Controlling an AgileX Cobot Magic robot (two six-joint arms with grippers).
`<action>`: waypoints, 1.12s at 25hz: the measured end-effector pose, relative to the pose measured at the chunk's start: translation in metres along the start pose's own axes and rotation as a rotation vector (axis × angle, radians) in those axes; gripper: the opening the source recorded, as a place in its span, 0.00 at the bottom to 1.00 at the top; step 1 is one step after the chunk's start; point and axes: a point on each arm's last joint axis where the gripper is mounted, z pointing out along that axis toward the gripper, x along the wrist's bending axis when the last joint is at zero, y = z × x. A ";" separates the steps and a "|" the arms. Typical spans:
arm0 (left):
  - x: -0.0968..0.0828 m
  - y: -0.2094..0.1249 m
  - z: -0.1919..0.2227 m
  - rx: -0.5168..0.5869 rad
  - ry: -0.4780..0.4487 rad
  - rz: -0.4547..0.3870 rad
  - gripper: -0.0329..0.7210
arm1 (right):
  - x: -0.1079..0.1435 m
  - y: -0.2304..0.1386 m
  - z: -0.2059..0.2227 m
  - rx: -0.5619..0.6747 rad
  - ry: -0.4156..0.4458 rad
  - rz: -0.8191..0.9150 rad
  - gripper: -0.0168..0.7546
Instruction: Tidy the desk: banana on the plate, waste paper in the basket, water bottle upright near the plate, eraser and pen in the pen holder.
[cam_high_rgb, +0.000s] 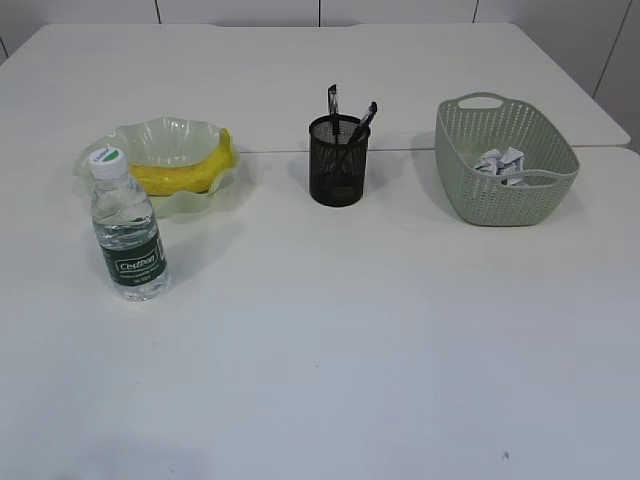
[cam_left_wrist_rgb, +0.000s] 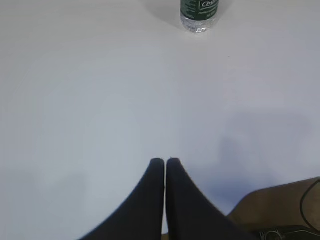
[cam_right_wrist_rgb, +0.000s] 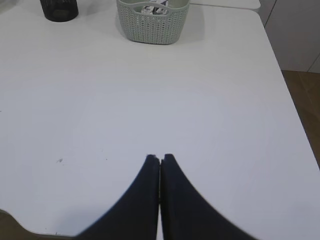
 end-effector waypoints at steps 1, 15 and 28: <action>0.000 0.000 0.000 -0.001 -0.003 -0.002 0.01 | 0.000 0.000 0.000 0.000 0.000 0.000 0.01; 0.000 0.000 0.000 0.000 0.002 0.001 0.01 | 0.000 0.000 0.000 0.000 0.002 0.003 0.01; 0.001 0.000 0.000 0.003 0.014 0.007 0.01 | 0.001 0.000 0.000 0.001 0.012 0.007 0.01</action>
